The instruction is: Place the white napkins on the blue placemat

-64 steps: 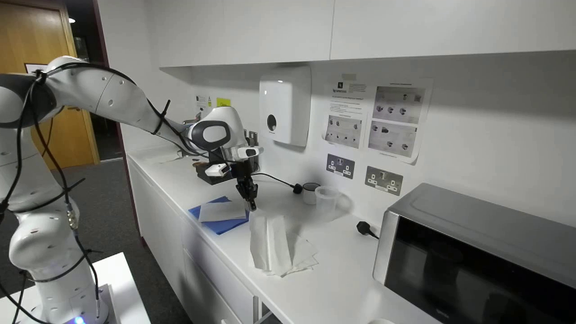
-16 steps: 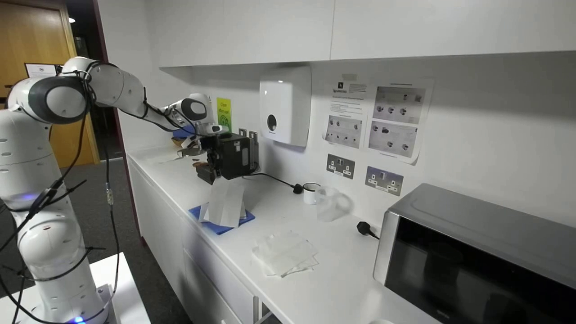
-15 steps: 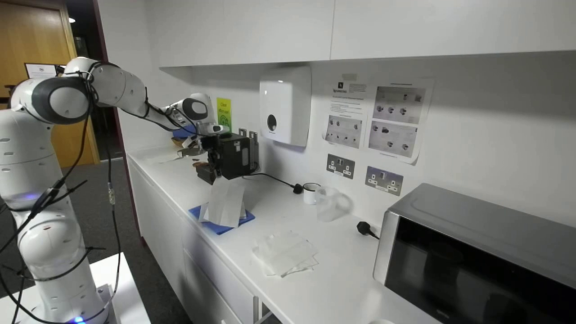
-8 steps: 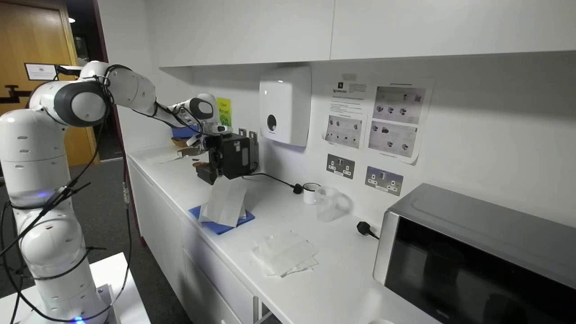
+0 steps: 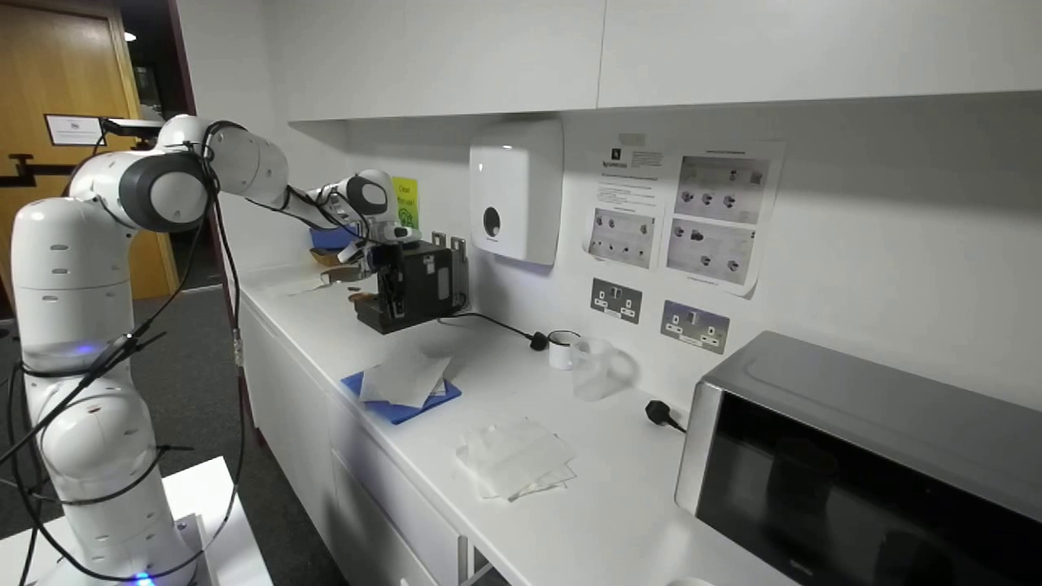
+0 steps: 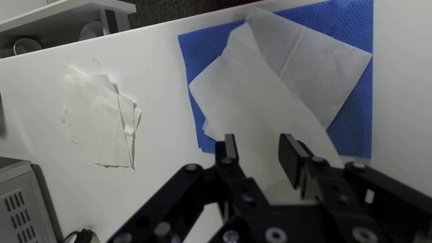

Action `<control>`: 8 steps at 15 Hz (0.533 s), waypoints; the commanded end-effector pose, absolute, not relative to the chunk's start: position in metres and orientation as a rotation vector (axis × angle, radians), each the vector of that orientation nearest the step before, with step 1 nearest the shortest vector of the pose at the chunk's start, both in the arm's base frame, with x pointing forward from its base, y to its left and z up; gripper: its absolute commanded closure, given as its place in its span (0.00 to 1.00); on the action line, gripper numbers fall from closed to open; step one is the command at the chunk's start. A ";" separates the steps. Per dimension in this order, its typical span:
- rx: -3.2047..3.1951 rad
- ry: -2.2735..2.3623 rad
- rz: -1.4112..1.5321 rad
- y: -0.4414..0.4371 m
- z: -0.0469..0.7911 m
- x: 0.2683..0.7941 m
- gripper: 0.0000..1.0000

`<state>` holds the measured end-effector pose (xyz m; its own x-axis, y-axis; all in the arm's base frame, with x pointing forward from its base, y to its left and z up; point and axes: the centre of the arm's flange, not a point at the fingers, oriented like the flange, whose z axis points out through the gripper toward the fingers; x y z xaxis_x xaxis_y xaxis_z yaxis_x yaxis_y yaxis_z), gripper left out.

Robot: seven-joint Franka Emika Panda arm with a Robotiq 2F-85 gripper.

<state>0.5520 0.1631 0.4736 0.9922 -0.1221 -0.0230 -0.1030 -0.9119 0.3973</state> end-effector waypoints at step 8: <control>2.715 -0.142 -0.055 0.152 0.500 0.545 0.00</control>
